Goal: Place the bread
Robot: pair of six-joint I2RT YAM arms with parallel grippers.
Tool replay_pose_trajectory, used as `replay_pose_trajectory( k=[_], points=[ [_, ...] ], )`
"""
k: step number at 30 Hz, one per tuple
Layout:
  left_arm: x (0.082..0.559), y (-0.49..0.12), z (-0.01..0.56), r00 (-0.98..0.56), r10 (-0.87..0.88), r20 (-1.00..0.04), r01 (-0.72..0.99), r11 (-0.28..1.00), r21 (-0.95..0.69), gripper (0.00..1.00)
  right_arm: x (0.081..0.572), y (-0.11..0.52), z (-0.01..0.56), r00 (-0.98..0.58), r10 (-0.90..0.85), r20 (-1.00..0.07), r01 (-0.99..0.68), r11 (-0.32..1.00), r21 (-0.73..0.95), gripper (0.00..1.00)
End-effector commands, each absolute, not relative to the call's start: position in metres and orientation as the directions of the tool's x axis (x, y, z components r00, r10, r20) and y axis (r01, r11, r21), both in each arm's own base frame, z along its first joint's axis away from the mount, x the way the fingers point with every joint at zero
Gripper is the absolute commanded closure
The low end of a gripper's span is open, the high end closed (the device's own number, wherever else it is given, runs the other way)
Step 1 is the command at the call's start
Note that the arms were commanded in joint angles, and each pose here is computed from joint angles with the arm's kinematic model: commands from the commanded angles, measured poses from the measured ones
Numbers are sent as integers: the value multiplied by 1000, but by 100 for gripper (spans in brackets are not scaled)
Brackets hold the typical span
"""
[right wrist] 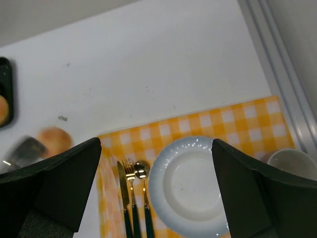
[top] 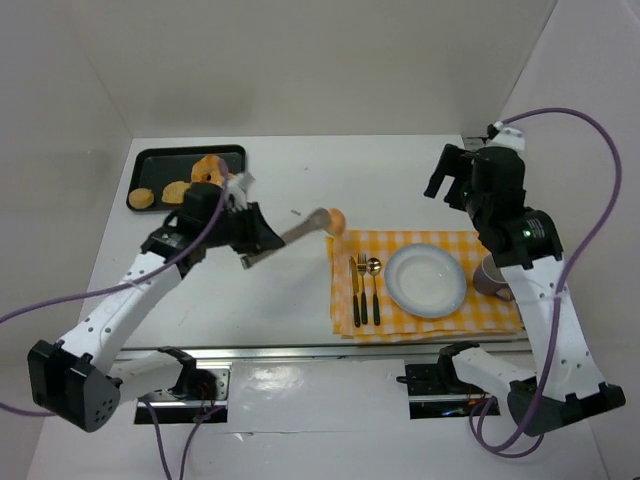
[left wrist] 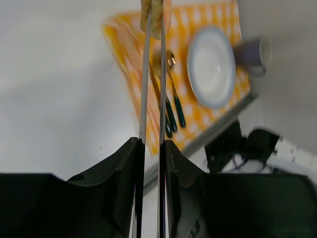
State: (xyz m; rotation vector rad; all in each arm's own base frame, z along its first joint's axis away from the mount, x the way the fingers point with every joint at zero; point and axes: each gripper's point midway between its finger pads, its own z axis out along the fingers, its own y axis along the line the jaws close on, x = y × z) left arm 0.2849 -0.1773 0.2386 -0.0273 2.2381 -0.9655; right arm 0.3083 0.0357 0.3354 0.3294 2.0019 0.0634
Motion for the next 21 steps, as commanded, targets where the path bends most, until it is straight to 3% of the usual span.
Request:
replay_pose_trajectory(
  k=[1, 7, 13, 21],
  points=[
    [243, -256, 277, -760, -196, -620, 431, 562, -706, 100, 286, 12, 383, -295, 247, -923, 251, 952, 175, 0],
    [195, -360, 256, -797, 13, -603, 534, 482, -695, 100, 270, 2, 413, -246, 262, -933, 279, 941, 190, 0],
    [199, -428, 255, -770, 65, -635, 601, 409, -687, 100, 258, 0, 419, -233, 273, -933, 279, 938, 204, 0],
    [220, -480, 201, -797, 177, -578, 592, 423, -686, 97, 251, -6, 418, -238, 268, -933, 299, 935, 193, 0]
  ],
)
